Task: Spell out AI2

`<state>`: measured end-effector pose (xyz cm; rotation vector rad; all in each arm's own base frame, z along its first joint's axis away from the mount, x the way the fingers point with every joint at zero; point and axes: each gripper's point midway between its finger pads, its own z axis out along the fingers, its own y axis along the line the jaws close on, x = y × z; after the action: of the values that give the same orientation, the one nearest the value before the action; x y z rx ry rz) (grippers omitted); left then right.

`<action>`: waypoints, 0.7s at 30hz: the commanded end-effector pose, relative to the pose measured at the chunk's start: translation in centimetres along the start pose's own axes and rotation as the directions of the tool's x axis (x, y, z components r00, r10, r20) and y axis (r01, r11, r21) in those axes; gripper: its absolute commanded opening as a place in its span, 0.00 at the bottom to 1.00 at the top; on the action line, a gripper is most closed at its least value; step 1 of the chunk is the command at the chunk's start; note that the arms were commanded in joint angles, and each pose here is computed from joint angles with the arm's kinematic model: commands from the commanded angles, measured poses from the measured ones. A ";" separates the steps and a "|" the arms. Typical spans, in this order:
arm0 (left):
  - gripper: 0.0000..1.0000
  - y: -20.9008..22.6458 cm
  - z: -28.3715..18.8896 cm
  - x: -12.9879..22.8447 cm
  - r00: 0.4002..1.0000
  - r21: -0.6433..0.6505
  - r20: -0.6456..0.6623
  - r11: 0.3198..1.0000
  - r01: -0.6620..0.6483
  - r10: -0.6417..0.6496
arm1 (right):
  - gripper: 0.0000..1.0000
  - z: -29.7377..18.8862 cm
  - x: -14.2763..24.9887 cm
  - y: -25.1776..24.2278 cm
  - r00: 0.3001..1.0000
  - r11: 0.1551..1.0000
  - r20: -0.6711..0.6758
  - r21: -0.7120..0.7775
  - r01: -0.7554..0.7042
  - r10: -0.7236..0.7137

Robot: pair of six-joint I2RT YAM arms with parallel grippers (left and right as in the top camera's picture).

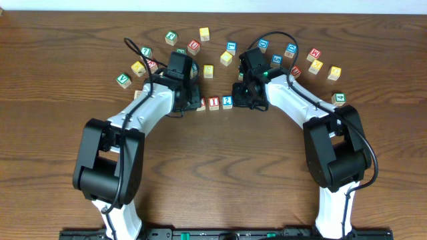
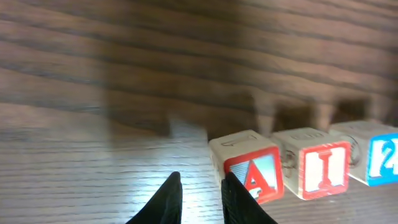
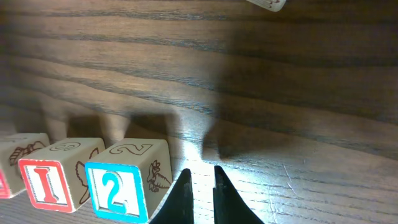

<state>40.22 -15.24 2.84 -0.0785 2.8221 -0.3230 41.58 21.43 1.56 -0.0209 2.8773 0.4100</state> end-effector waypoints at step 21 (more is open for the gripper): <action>0.20 -1.0 0.5 -0.1 0.998 0.022 0.014 0.998 -0.054 0.054 | 0.07 0.3 0.5 0.5 1.000 1.000 -0.009 -0.003 0.009 -0.009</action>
<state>40.75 -16.16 3.17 -0.0273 2.7872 -0.3373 41.57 21.49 1.57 -0.0232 2.8762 0.4107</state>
